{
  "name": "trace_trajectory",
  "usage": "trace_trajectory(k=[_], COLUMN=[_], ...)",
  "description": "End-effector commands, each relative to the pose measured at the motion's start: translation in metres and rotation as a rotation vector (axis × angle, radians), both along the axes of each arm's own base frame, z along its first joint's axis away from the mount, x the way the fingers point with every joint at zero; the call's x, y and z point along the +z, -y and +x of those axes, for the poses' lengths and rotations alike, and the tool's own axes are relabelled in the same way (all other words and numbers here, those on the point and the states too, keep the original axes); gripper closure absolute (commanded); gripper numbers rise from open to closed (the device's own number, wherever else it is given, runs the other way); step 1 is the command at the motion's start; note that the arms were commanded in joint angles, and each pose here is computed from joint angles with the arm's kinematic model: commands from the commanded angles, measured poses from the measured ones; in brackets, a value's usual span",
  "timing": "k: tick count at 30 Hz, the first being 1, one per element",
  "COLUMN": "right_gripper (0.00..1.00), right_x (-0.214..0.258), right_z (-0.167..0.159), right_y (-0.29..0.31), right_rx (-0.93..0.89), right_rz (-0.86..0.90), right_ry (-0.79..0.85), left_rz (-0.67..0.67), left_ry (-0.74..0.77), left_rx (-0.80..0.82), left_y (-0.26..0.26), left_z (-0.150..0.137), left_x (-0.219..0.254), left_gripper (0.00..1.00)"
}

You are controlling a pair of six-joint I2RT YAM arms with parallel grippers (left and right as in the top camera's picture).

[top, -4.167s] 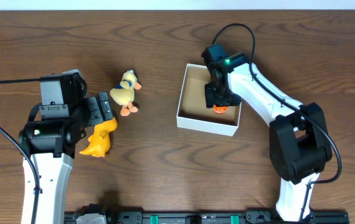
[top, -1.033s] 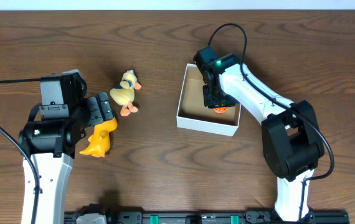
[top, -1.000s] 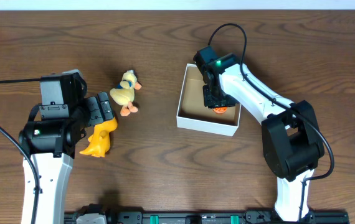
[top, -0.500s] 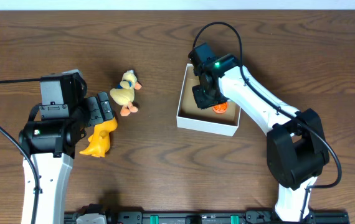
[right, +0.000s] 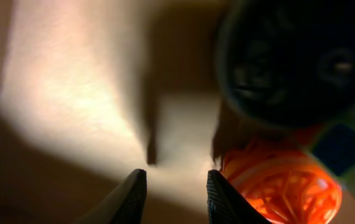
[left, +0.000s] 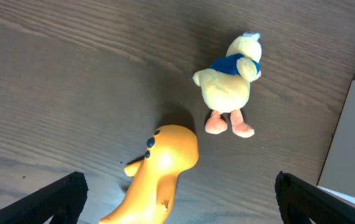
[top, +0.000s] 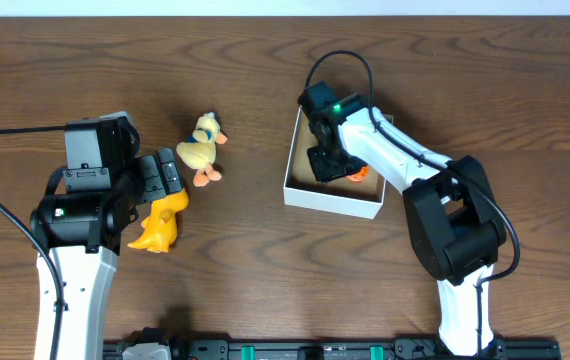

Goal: Pack container
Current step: 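Open the right gripper and lift it up out of the box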

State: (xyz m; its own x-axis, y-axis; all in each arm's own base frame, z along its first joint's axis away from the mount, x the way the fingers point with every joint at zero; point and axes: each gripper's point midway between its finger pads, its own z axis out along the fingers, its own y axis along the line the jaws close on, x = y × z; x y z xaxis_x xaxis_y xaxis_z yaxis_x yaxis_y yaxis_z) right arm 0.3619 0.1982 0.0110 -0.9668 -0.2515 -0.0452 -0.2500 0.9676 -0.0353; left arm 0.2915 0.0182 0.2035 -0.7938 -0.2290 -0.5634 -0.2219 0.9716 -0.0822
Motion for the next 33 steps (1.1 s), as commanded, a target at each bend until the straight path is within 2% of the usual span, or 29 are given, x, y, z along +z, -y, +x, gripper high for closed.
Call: trace_trajectory(k=[1, 9, 20, 26, 30, 33], right_gripper=[0.65, 0.65, 0.66, 0.66, 0.70, 0.70], right_x=[0.001, 0.001, 0.008, 0.079, 0.139, 0.165], right_z=[0.014, 0.024, 0.011, 0.033, 0.058, 0.069], right_y=[0.022, 0.045, 0.005, -0.018, 0.026, 0.060], right_rx=[-0.103, -0.179, 0.017, 0.048, -0.145, -0.254], right_rz=[-0.052, -0.061, 0.012, 0.071, -0.007, -0.026], right_ry=[0.040, 0.044, 0.023, 0.191, 0.357, 0.426], left_rz=[0.006, 0.006, 0.006, 0.006, 0.006, 0.006], left_ry=[0.014, 0.014, 0.015, 0.015, 0.014, 0.014], left_rx=[-0.002, -0.002, -0.002, -0.002, -0.002, -0.002], left_y=[0.000, 0.000, 0.000, 0.000, 0.000, 0.000], left_z=[0.002, 0.002, 0.002, 0.002, 0.002, 0.002], left_x=[0.006, 0.006, 0.006, 0.006, 0.006, 0.006], left_gripper=[0.02, 0.02, 0.02, 0.02, 0.02, 0.02])
